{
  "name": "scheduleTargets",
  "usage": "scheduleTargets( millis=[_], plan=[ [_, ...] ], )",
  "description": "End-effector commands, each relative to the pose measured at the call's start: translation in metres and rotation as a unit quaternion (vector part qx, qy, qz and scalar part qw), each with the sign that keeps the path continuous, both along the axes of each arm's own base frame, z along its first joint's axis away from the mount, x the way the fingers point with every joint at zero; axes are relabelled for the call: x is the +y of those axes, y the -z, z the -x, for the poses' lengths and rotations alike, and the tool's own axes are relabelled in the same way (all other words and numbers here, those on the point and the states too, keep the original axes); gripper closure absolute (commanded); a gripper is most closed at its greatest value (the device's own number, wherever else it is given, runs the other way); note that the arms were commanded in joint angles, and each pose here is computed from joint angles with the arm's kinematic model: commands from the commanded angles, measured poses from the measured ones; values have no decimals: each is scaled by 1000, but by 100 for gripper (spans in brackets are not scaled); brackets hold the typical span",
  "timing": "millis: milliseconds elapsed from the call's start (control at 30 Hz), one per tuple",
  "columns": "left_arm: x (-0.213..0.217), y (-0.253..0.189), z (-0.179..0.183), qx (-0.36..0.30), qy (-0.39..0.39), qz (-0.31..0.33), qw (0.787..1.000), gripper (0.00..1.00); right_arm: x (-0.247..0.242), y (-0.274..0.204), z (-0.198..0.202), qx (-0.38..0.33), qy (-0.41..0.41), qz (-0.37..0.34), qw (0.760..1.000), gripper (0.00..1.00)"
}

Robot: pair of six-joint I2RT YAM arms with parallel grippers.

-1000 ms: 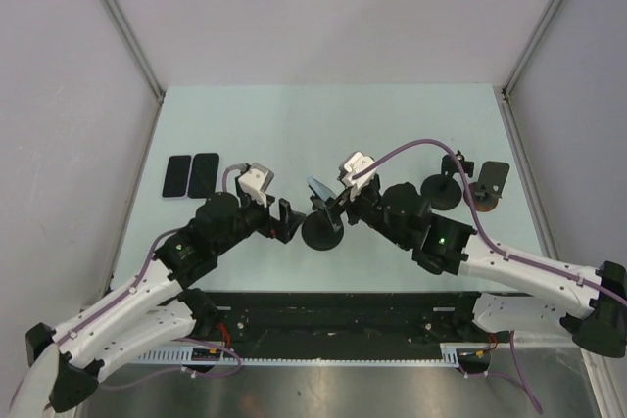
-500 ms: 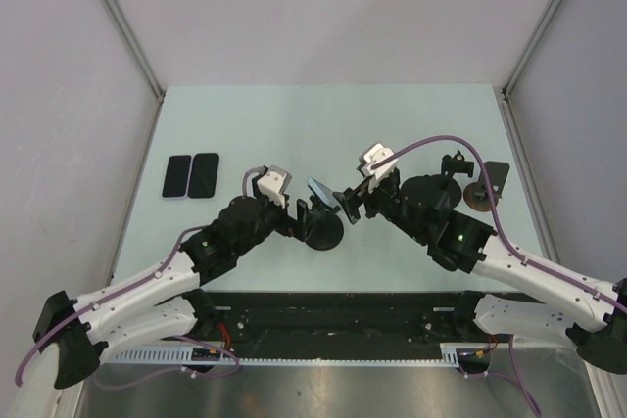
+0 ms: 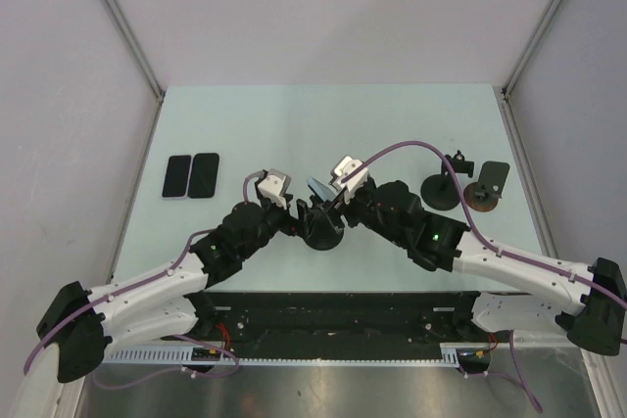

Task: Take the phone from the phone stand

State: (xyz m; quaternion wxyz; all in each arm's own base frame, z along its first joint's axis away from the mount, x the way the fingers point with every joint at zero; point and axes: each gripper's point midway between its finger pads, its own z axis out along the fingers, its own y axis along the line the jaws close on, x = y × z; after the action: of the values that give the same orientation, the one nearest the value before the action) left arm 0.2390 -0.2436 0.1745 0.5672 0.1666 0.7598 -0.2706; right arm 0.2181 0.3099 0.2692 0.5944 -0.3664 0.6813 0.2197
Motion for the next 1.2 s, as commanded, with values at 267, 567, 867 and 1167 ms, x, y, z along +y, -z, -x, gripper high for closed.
scheduleTargets(
  millis=[267,567,867,1167],
  plan=[
    [-17,-15,0,-80,45,32,995,14,11,-14,-14,-40,50,-21,998,83],
    [-25,-22,-7,-140,56,36,988,17,7,-13,-6,-32,50,-22,998,100],
    [-25,-19,-12,-158,46,44,985,42,10,-7,-1,-16,46,-34,998,100],
    [-35,-19,6,-162,79,52,982,96,6,0,-16,-35,96,-17,995,81]
  ],
)
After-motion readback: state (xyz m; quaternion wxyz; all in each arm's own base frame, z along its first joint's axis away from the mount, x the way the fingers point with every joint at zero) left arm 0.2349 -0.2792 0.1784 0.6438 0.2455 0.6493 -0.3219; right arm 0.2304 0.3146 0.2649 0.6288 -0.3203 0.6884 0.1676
